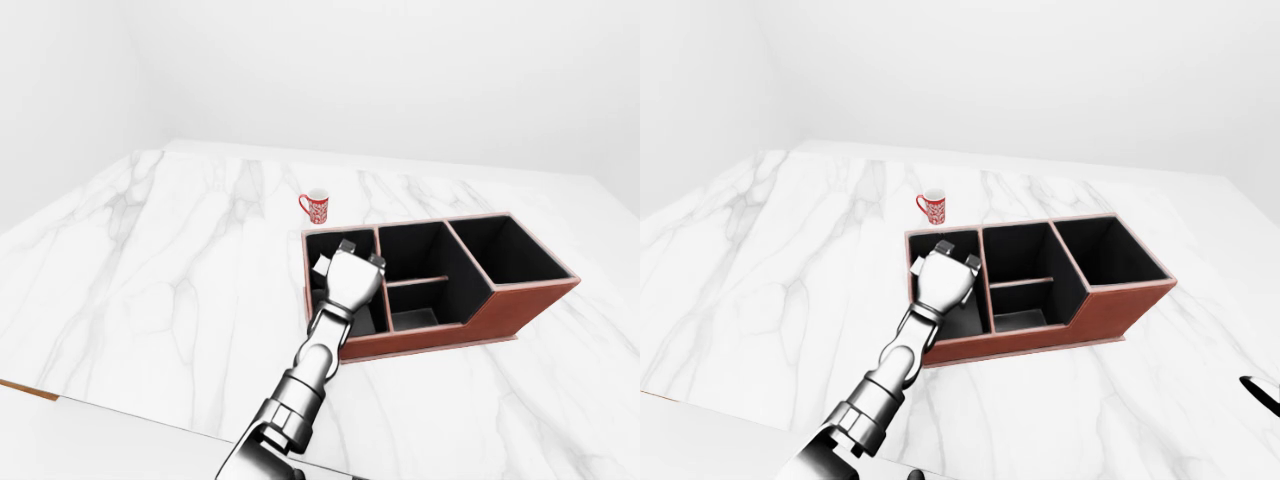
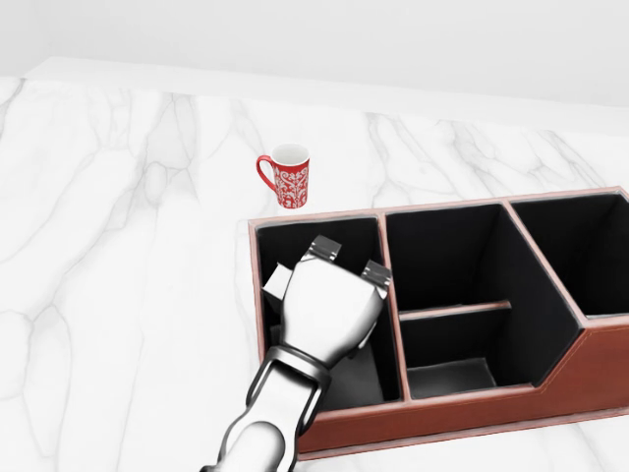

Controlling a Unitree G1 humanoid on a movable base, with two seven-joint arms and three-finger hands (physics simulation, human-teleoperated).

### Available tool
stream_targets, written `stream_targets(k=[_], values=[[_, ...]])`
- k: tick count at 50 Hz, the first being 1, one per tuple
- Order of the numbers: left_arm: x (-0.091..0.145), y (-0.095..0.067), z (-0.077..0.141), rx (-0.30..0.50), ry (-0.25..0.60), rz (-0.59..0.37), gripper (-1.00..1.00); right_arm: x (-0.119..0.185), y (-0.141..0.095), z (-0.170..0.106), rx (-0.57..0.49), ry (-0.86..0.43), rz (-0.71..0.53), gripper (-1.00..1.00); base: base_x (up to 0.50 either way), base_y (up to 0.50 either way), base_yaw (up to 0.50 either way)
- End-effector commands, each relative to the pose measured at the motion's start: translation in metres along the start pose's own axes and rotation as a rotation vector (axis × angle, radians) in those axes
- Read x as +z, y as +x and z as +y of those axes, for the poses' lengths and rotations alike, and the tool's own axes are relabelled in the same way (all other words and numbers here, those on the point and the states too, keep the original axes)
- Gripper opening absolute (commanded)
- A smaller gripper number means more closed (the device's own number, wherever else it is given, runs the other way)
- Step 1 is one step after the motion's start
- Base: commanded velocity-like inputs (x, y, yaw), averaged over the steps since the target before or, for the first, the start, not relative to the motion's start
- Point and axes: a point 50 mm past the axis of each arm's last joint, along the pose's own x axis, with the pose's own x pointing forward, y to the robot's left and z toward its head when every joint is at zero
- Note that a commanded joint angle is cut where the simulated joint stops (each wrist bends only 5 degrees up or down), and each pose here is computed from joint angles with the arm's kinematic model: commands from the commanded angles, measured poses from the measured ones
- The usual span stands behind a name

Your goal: Pick up the book and place it in the left compartment of the caddy.

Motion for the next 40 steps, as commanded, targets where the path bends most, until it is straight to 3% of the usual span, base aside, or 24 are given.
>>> stream_targets(k=[1,23,28,40], values=[[-0.001,0.002,-0.009,0.007,-0.023,-0.006,-1.00,0.000,0.000,0.000,0.002,-0.001,0.002,1.00,0.00,0.00,0.00],[0.003,0.003,-0.030,-0.123,-0.054,-0.029,-1.00,0.002,0.000,-0.001,-0.001,-0.002,-0.005,1.00,0.00,0.00,0.00],[0.002,0.000,-0.045,-0.226,-0.067,-0.032,-1.00,0.000,0.000,-0.001,-0.003,-0.001,0.000,1.00,0.00,0.00,0.00],[-0.004,-0.006,-0.057,-0.312,-0.095,-0.006,-1.00,-0.003,0.000,0.000,-0.002,-0.001,0.013,1.00,0.00,0.00,0.00]])
